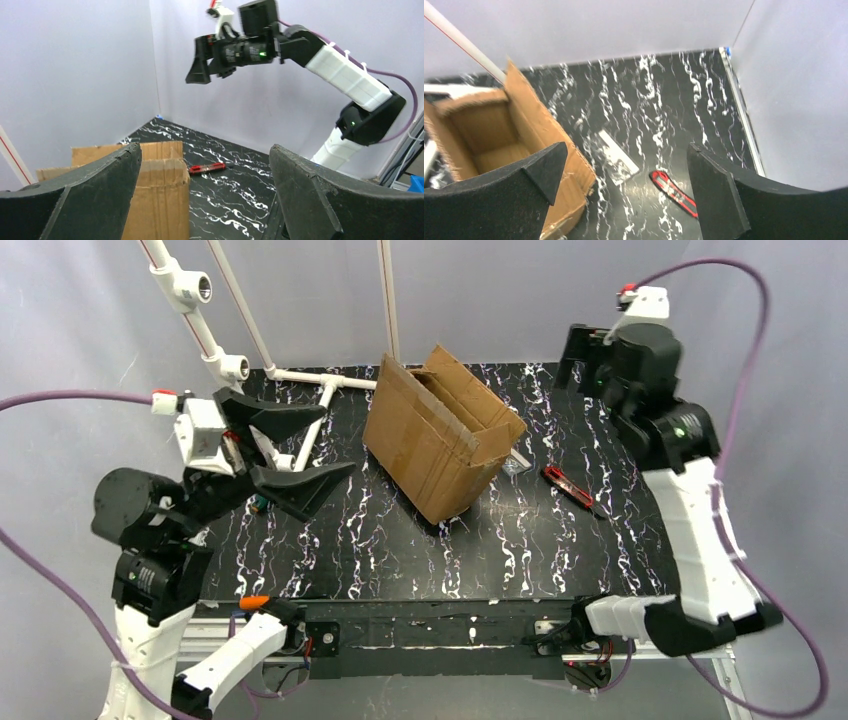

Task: Unpack the express box
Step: Reset both arms

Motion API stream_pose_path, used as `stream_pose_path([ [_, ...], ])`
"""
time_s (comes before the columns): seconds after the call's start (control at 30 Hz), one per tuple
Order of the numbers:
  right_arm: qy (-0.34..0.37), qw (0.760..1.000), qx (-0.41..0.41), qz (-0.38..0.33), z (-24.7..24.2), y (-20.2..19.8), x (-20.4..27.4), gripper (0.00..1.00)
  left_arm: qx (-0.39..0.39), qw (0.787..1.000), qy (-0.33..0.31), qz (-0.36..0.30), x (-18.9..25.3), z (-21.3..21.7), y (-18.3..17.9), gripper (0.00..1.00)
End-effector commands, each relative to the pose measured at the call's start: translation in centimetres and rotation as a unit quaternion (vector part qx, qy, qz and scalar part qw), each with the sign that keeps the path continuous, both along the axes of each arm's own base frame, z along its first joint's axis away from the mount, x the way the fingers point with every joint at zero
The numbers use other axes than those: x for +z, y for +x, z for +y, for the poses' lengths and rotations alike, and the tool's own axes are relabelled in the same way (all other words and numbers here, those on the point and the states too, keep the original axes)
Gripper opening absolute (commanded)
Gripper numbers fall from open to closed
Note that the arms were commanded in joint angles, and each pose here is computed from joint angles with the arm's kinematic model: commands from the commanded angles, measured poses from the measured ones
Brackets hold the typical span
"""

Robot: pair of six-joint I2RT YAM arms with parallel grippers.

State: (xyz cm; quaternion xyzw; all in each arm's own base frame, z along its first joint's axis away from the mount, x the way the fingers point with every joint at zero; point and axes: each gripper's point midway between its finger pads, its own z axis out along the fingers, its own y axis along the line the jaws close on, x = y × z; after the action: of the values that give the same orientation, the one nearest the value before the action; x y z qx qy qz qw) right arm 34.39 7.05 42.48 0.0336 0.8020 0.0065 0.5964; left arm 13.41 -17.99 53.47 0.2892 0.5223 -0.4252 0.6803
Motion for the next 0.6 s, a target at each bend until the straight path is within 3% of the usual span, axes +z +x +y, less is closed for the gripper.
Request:
stream_pose_path([
  [0.0,0.042,0.992,0.011,-0.117,-0.9,-3.2,7.2,0.98,0.025,0.999,0.003,-0.031,1.7,1.1,-0.7,0.98],
  [0.13,0.045,0.986,0.01,-0.158,-1.8,-5.0,9.2,0.98,0.045,0.998,0.002,-0.048,2.6,1.9,-1.2,0.98],
  [0.37,0.046,0.993,0.015,-0.106,-0.7,-3.2,6.4,0.98,0.057,0.996,-0.003,-0.064,3.5,2.6,-1.9,0.98],
  [0.57,0.089,0.974,0.044,-0.203,-0.7,-6.1,11.6,0.98,0.095,0.992,-0.01,-0.085,4.6,4.1,-2.3,0.98],
])
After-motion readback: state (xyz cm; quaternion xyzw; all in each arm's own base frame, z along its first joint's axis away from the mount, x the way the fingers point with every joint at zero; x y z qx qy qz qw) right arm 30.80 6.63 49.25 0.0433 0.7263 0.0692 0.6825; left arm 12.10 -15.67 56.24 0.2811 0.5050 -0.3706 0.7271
